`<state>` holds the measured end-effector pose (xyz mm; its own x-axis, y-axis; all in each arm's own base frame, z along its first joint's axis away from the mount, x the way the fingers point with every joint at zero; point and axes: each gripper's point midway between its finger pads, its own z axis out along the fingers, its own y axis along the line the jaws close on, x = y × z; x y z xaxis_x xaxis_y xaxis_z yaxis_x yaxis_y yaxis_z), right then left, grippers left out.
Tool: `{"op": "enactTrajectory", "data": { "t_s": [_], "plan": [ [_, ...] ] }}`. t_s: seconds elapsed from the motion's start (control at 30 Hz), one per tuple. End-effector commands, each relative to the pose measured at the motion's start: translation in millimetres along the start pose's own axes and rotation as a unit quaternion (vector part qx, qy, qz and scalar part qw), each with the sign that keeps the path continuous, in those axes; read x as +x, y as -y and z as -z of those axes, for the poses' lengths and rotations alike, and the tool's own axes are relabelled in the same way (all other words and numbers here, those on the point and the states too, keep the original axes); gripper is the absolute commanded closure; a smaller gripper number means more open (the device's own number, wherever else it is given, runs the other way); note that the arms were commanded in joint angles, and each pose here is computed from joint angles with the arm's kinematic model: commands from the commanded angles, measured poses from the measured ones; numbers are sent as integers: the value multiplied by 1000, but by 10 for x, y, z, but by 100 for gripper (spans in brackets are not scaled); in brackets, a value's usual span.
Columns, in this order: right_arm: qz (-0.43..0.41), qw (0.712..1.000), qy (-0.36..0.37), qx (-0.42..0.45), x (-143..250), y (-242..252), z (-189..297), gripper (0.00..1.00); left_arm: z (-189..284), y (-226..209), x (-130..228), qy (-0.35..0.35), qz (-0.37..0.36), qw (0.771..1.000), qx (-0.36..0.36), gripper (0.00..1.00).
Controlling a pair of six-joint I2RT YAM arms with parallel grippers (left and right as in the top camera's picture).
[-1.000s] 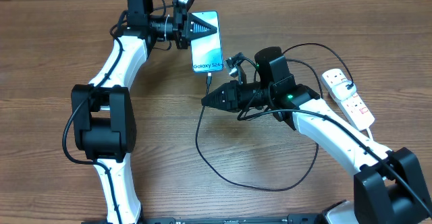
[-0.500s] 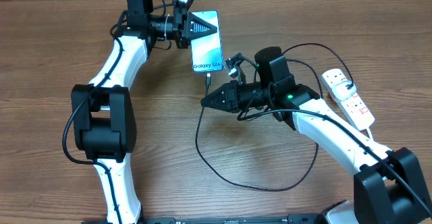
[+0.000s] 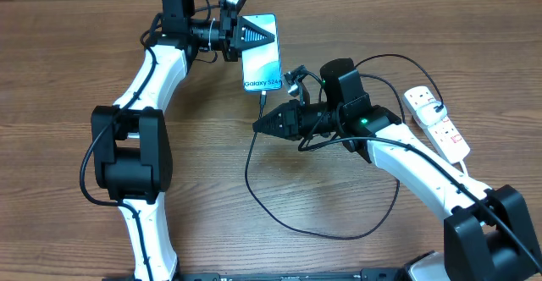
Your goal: Plug charger to phone and switch on socket
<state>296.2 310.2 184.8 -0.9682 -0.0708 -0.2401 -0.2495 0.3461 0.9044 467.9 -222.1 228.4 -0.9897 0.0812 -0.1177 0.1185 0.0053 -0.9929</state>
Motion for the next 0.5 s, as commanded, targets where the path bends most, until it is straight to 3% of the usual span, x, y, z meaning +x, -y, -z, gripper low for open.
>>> {"op": "enactTrajectory", "data": {
  "t_s": [0.0,0.23,0.37,0.47],
  "plan": [
    [-6,1000,5,6,-18,55,-5,96,-61,142,72,-22,-13,1000,13,96],
    [-8,1000,10,8,-49,76,27,96,-61,146,69,-22,-19,999,13,96],
    [-20,1000,5,15,-16,117,28,96,-46,161,53,-20,-60,998,13,96],
    [-63,993,10,98,82,471,67,96,43,161,15,-10,-100,995,12,96]
  ]
}}
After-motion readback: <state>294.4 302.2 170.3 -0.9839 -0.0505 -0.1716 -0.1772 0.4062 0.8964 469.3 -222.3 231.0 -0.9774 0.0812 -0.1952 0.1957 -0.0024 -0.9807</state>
